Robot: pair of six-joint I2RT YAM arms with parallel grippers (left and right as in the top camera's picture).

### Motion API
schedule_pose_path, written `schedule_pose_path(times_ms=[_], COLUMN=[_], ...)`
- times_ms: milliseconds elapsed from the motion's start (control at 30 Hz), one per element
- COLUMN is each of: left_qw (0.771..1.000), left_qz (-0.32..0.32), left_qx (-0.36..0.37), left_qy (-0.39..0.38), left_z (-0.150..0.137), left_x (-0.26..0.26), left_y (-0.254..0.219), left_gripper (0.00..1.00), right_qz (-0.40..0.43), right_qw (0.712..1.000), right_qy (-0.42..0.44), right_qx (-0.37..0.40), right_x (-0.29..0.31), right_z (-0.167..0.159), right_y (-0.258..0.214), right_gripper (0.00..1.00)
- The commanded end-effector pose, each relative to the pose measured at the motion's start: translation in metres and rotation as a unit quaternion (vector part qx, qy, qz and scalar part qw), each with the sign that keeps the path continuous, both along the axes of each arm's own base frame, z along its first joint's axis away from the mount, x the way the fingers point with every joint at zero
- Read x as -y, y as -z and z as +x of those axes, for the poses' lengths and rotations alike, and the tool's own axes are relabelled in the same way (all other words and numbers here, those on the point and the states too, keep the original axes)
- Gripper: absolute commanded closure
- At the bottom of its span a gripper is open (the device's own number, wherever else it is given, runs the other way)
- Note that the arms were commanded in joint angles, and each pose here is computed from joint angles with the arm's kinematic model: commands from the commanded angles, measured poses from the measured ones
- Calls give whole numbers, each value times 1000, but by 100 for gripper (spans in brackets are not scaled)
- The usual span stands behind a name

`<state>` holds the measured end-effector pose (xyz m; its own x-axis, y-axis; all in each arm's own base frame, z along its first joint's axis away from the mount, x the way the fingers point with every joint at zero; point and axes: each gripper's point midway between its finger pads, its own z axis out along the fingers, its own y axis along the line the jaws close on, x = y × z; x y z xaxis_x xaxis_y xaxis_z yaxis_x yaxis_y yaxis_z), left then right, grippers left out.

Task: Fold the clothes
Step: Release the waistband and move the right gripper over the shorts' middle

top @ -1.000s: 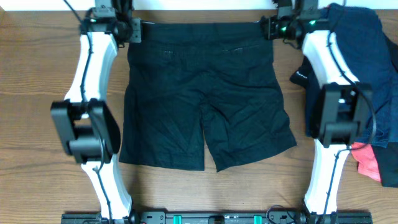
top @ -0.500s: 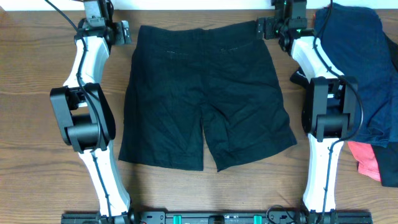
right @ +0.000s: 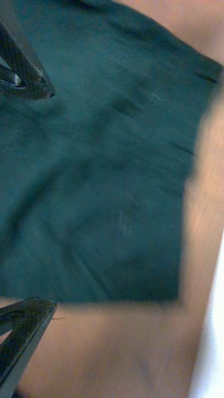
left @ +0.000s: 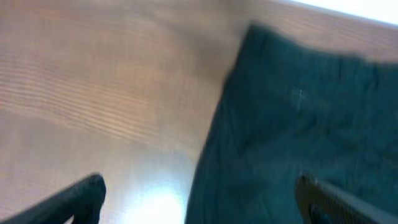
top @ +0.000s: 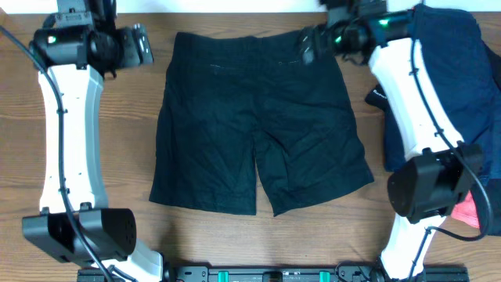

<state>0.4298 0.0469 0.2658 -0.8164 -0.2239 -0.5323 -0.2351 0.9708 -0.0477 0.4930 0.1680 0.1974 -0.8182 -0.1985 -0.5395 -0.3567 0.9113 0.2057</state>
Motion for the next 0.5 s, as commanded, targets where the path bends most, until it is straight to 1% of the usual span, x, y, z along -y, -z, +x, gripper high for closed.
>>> schedule_pose_path(times_ms=[0,133,233,367,467], left_qw=[998,997,996,996,996], left_qz=[-18,-21,-22,-22,-23], left_qx=[-50,-77,-85,-83,-81], left_qy=[-18,-22,-25,-32,-40], left_z=[-11,-21,-25,-24,-25], left_x=[1,-1,-3,-9,-16], left_y=[23,34,36,36,36], left_gripper=[2,2,2,2,2], right_qz=[18,-1,-36,-91,-150], right_qw=[996,990,988,982,972], right_qy=[-39,-77,-87,-94,-86], right_qx=[-84,-115,-125,-138,-160], right_x=[-39,-83,-105,-119,-117], right_z=[-29,-53,-67,-85,-98], right_y=[43,68,87,112,140], right_gripper=[1,1,1,1,1])
